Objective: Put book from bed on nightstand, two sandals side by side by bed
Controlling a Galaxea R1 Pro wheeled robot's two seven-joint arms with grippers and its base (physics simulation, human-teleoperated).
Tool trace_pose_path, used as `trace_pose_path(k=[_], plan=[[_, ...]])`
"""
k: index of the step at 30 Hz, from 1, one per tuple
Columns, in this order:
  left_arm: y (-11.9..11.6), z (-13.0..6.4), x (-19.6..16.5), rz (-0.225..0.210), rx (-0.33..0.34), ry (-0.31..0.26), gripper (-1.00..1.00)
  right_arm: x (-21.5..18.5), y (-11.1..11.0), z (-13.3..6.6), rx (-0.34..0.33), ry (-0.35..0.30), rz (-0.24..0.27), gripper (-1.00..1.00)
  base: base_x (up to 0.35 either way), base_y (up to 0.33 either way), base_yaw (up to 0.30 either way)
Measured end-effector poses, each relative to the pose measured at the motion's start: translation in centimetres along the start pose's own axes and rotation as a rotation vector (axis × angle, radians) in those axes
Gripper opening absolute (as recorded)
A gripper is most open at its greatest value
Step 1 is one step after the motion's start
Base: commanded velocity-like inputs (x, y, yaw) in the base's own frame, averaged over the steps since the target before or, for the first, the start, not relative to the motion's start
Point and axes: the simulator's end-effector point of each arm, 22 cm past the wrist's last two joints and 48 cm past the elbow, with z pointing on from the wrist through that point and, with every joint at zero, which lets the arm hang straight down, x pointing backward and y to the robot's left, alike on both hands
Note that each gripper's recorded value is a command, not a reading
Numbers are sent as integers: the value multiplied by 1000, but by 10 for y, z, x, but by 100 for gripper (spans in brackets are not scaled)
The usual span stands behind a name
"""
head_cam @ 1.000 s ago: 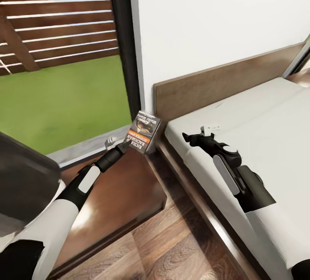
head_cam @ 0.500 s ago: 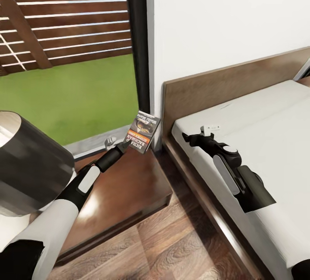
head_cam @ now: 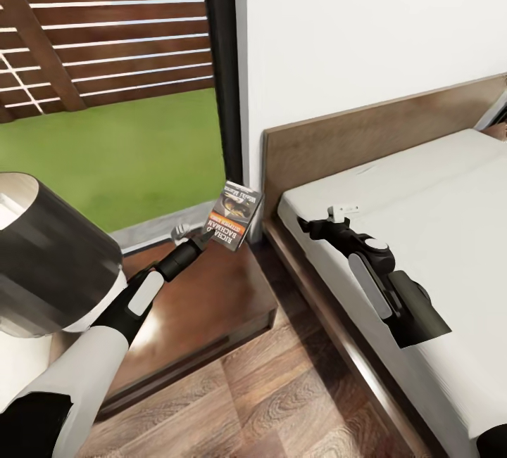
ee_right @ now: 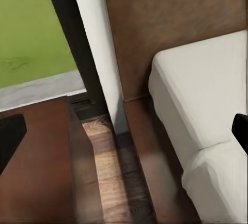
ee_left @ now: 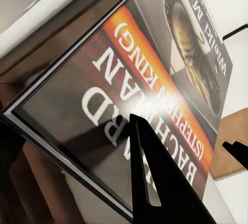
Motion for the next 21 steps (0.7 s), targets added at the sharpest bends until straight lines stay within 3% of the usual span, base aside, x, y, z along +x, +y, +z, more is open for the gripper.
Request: trace_pose_path(k=[9, 21], plan=[[0, 0, 0, 0, 0, 0, -100, 0, 0, 0, 0, 0, 0, 100, -139, -113, 11], [0, 0, 0, 1, 0, 1, -100, 0, 0, 0, 0, 0, -1, 100, -39, -27, 236]])
